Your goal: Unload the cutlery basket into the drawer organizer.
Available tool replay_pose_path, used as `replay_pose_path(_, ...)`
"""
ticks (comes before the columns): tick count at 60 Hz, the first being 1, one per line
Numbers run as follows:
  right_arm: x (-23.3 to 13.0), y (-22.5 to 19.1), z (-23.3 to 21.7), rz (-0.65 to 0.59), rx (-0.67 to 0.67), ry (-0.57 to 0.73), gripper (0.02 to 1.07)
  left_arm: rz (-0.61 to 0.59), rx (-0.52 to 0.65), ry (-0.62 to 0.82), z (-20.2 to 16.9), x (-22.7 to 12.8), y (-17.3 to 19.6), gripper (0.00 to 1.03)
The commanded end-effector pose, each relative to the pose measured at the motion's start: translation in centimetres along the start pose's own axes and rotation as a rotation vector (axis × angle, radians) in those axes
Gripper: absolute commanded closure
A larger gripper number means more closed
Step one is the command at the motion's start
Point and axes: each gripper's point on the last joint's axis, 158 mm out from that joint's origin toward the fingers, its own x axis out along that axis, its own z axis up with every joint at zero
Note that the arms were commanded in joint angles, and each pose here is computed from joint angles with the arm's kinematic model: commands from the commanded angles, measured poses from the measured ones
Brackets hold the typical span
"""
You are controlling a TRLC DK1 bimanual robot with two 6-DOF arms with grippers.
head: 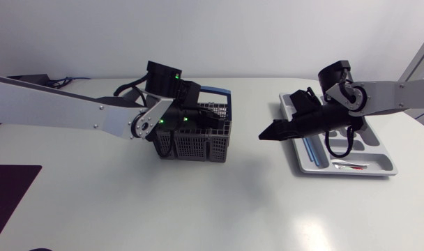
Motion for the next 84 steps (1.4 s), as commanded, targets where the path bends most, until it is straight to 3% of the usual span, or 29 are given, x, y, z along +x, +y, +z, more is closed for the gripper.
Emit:
replay_pose_path(1, 0.1, 0.5, -1.1, 0.016, 0.0, 0.017, 0.34, 0.01, -0.03, 0.008, -0.8, -1.1, 1.0, 0.92)
replay_pose_path(38, 0.4, 1.4, -1.2, 0.026, -0.003, 0.026, 0.34, -0.076, -0.14, -0.052, 1.4, -4.2, 1.4, 0.92)
replay_pose_path(61, -0.3, 1.8, -0.8, 0.021, -0.018, 0.01, 0.34, -0.158, -0.197, -0.092, 3.9, -7.4, -0.6, 0.92)
replay_pose_path(71, -0.9, 2.6, -0.6, 0.009, -0.071, -0.009, 0.34, -0.196, -0.195, -0.122, 5.1, -9.1, -1.9, 0.92)
replay_pose_path(84, -3.3, 5.0, 0.0, 0.008, -0.234, -0.082, 0.21, -0.236, -0.18, -0.14, 6.5, -11.6, -3.7, 0.92)
